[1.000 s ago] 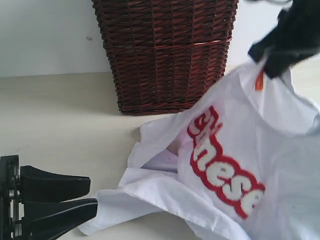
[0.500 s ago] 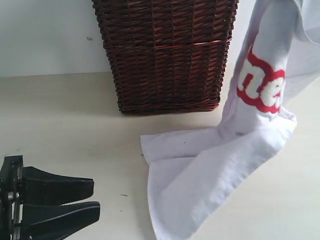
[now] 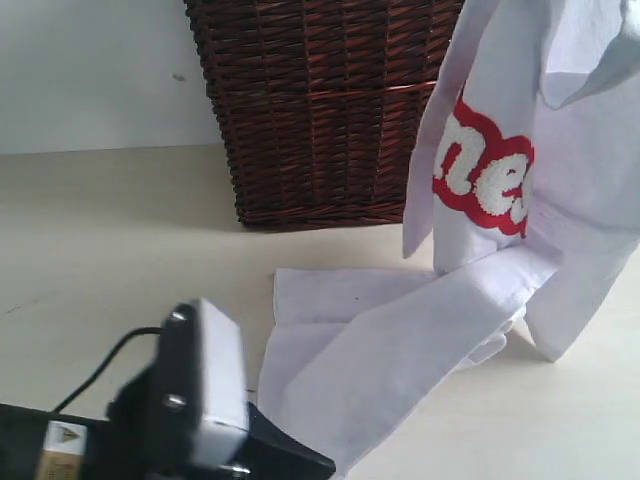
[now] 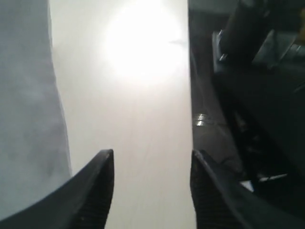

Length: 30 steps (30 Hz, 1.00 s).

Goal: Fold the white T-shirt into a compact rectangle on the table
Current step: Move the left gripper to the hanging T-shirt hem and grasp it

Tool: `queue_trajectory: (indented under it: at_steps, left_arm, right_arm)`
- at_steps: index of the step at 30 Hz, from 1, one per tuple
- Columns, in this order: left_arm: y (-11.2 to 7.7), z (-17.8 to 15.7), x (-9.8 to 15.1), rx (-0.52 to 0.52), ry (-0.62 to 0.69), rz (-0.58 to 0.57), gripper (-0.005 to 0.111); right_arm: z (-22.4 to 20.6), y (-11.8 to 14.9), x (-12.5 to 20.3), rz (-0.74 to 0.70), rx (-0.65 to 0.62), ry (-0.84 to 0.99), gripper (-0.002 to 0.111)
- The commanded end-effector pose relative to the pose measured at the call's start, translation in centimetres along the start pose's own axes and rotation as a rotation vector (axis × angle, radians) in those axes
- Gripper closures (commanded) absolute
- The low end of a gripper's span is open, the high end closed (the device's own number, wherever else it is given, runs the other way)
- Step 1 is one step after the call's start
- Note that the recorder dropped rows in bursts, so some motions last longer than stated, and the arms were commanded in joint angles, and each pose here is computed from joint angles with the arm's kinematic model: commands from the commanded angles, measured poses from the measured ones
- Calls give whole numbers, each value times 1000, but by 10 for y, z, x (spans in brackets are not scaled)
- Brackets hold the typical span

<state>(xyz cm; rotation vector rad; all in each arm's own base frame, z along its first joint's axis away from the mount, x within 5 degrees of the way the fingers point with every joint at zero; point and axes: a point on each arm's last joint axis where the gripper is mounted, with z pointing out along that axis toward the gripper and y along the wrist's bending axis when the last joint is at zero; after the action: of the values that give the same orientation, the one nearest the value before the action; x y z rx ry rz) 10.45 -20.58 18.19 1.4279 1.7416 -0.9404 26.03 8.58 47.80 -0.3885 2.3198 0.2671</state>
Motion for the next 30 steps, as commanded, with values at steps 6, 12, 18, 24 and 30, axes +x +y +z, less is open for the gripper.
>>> queue_trajectory:
  at_steps: [6,12,18,24,30]
  left_arm:
    - [9,65,-1,-158,279,22,56]
    - [14,93,-6,-136,250,-57,53]
    - [42,128,-1,-309,420,-42,50]
    - [58,120,7,-495,601,-39,106]
    - [49,100,8,-486,579,-90,105]
  right_arm:
    - [4,-3,-4,-7,23,-15,108]
    - [4,-5,-3,-22,46,-14,108]
    - [4,-5,-3,-41,48,-13,108]
    - [4,-5,-3,-53,48,-13,108]
    - [3,-13,-3,-67,130,-9,108]
